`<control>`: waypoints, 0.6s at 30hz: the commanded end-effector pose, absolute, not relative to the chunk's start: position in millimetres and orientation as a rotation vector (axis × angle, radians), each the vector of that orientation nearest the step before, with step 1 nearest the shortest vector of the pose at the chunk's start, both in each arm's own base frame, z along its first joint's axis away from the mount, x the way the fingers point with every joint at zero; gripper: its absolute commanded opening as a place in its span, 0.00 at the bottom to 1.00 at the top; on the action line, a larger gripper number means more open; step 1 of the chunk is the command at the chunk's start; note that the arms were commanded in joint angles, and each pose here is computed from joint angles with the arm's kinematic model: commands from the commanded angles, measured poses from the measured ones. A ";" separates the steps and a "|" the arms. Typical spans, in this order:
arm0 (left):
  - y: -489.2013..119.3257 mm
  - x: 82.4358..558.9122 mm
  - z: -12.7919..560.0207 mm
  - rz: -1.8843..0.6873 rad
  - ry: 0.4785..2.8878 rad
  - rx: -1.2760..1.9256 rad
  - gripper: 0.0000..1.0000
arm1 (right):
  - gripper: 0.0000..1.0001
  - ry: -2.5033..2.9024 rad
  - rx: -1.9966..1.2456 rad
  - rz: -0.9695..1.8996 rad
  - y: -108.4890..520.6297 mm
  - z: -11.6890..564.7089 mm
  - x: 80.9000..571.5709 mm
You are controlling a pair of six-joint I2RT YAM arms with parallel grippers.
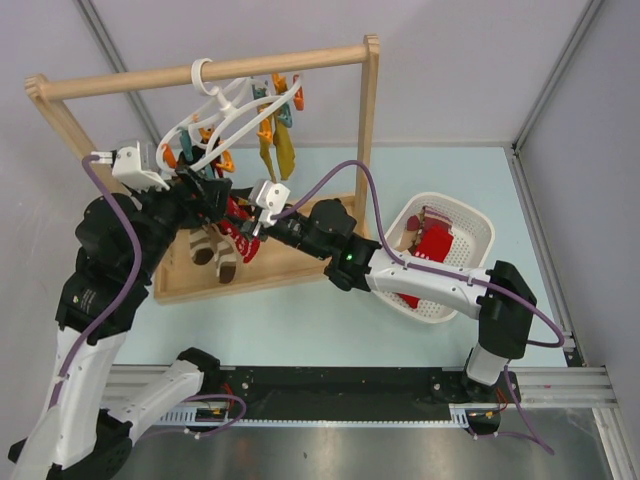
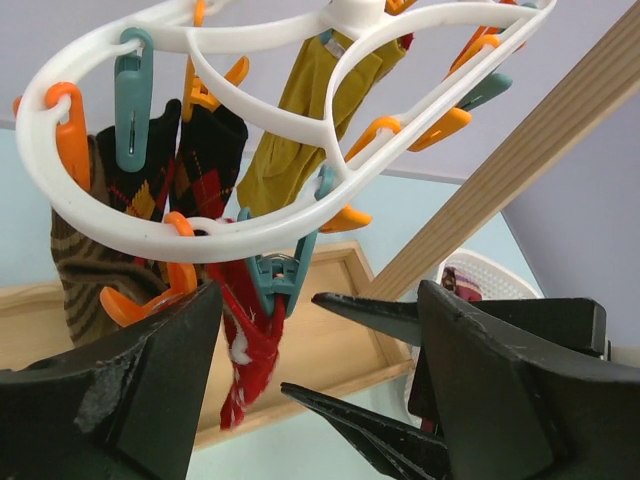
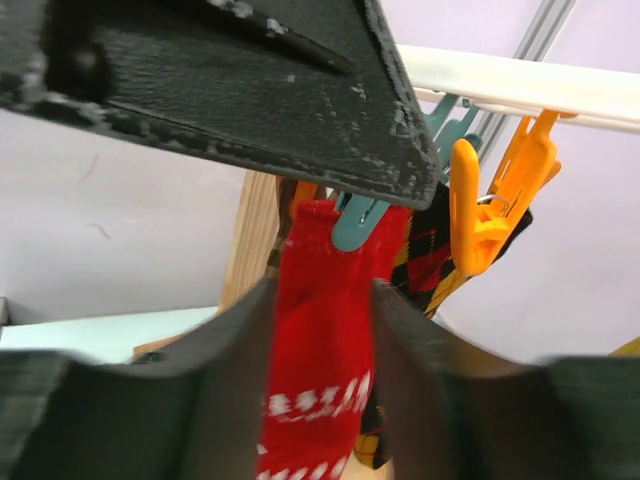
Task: Clip the socks to the hanger
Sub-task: Clamp the sock onto the hanger.
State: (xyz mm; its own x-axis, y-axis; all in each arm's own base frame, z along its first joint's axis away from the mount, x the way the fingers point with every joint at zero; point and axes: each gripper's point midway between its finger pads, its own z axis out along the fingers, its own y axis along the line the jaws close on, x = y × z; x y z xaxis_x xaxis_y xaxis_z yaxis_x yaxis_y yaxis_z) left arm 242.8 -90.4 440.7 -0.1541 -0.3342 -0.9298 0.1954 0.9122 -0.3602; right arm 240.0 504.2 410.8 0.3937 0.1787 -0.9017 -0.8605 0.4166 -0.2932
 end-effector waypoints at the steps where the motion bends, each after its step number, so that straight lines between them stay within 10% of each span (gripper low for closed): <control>1: -82.5 232.0 461.0 -0.464 1.619 -0.121 0.85 | 0.56 0.889 -0.814 0.787 491.1 450.8 239.0; 18: -96.5 206.1 490.3 -0.646 1.642 -0.180 0.86 | 0.77 1.168 -0.728 0.700 399.6 418.1 243.0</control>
